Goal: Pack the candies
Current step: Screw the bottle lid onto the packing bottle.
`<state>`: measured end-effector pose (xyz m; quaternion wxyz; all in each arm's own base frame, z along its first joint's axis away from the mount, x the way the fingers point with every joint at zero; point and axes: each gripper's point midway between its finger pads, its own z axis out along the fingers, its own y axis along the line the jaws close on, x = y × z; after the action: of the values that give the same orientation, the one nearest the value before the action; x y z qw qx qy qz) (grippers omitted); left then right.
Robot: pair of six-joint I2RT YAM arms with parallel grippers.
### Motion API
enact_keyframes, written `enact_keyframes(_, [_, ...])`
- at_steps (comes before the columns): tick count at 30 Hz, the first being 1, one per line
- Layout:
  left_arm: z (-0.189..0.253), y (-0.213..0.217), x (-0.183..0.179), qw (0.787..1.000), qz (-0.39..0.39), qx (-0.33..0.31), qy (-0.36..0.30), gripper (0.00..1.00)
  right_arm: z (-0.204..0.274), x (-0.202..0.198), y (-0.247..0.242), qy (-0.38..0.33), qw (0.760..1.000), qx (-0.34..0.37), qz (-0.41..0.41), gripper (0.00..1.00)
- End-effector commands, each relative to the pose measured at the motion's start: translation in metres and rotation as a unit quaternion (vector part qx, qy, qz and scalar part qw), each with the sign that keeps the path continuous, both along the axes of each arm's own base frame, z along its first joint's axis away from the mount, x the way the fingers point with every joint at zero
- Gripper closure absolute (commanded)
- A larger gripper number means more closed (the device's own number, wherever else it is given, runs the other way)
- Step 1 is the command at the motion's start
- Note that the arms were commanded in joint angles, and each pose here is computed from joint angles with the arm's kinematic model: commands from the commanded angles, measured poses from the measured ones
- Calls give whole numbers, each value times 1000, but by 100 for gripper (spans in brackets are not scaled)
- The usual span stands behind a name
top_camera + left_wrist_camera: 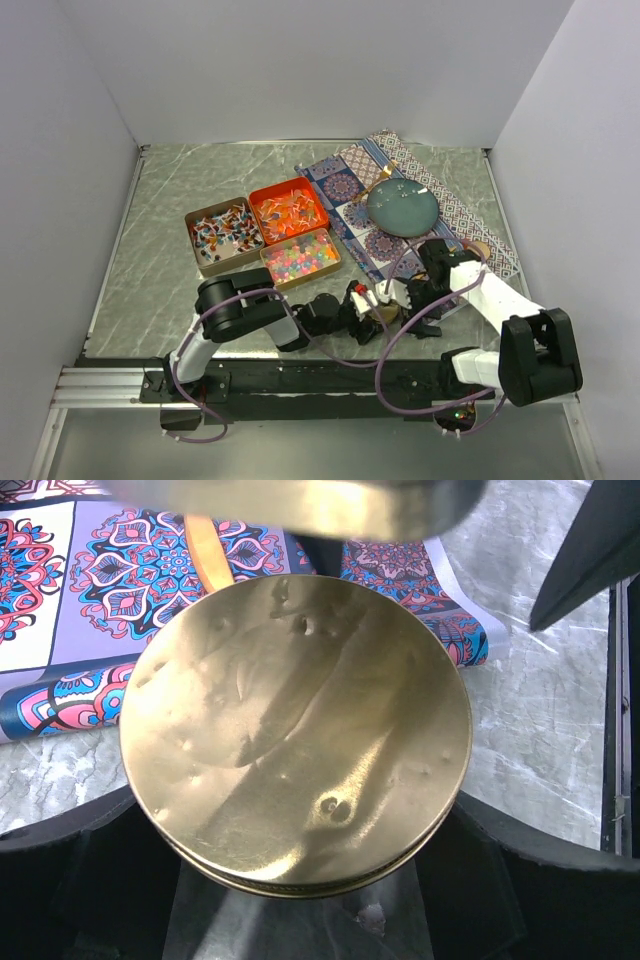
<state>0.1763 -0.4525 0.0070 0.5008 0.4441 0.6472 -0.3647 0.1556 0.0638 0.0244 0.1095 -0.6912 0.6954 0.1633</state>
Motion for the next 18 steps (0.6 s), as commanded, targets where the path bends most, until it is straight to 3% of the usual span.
enact_keyframes(1, [-168, 149, -43, 927, 38, 346, 143, 99, 8, -10, -18, 4, 1000, -22, -2, 0])
enact_keyframes(5, [-167, 146, -42, 925, 29, 354, 137, 99, 40, 2, -19, -16, 999, 18, -35, 0])
enact_keyframes(6, [-168, 148, -43, 922, 27, 360, 139, 90, 51, 6, -14, -26, 997, 41, -53, 0])
enact_keyframes(7, [-167, 146, -42, 922, 25, 361, 136, 60, 66, 13, -9, -40, 996, 56, -59, 0])
enact_keyframes(9, [-163, 145, -42, 924, 18, 359, 128, 38, 84, 20, 0, -60, 992, 84, -77, 0])
enact_keyframes(10, [-162, 146, -43, 924, 17, 360, 130, 4, 100, 31, 12, -82, 986, 120, -84, 0])
enact_keyframes(12, [-157, 145, -43, 925, 2, 360, 120, 3, 119, 46, 26, -103, 975, 162, -114, 0])
enact_keyframes(15, [-151, 144, -44, 928, -2, 355, 113, 3, 137, 56, 49, -93, 965, 207, -130, 9])
enact_keyframes(18, [-144, 140, -43, 932, -3, 344, 110, 3, 129, 49, 73, -54, 966, 224, -118, 48])
